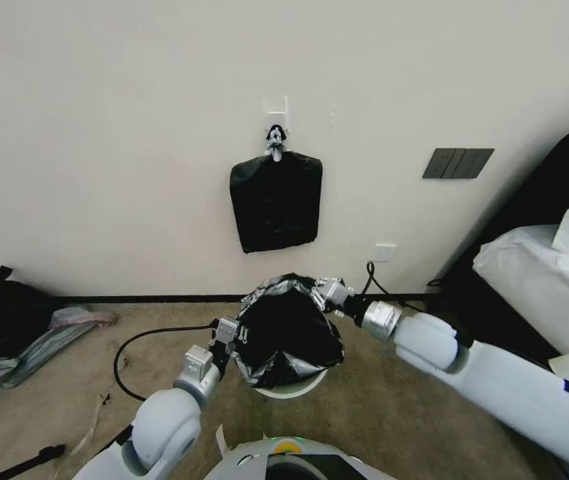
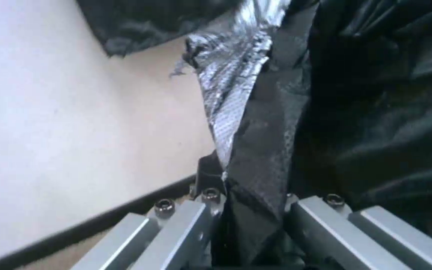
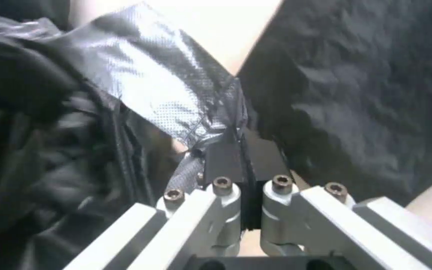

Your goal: Place a trash bag onto the trash bin.

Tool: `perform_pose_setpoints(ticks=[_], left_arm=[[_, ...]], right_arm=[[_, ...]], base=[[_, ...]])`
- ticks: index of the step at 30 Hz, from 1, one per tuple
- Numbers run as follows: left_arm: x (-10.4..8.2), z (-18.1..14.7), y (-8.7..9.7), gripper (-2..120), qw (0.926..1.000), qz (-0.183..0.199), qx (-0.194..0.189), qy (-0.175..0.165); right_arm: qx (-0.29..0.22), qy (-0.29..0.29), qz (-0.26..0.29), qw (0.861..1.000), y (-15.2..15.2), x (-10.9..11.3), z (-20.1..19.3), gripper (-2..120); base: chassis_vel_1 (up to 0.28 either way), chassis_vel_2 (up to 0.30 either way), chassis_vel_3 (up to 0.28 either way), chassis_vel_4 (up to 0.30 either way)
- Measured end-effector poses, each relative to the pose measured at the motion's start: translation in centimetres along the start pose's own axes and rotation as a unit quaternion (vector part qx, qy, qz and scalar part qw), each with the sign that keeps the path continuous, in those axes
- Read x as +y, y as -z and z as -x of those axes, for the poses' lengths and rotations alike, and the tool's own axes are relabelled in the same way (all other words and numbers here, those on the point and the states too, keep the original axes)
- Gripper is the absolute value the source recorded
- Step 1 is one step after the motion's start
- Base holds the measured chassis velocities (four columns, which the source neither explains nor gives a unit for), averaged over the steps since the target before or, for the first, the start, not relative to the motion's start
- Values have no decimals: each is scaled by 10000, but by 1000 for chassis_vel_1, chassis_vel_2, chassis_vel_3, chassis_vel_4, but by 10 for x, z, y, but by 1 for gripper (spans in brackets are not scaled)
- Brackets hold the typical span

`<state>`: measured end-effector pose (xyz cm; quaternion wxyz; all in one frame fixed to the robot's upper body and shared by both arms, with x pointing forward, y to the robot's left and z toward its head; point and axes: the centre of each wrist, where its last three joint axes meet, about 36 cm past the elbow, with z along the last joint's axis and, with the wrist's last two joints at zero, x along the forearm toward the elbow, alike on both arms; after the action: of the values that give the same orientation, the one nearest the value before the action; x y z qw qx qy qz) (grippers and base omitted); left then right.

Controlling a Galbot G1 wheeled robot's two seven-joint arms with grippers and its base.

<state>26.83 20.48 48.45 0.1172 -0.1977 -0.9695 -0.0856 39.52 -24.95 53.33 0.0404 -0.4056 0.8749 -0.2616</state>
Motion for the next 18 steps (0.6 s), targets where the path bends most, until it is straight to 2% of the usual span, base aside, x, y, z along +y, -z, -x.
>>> perform_pose_setpoints(ticks=[2,4,6,7,9,12,18], left_arm=[[0,-1,-1,1,9997,139,-143,-113],[1,-1,-1,1,9997,154,-158,-127],[2,-1,-3,1,9980,352,-393,-341],[2,-1,-3,1,9980,352,-393,-341],[3,0,-3,1,9966,433,-559,-426],[3,0,-3,1,9956,439,-700,-442],[6,2,-7,1,9939,421,-922,-442]], right_arm=[[74,83,153,9998,-3,-11,3,0],[82,103,171,9998,-3,-13,3,0],[121,408,332,9985,-9,-36,9,0],[121,408,332,9985,-9,-36,9,0],[103,661,425,9969,-18,-58,16,0],[118,901,385,9951,-29,-73,20,0],[315,1238,218,9916,-57,-82,17,0]], base=[[0,0,0,0],[0,0,0,0],[0,0,0,0],[0,0,0,0],[0,0,0,0],[0,0,0,0],[0,0,0,0]])
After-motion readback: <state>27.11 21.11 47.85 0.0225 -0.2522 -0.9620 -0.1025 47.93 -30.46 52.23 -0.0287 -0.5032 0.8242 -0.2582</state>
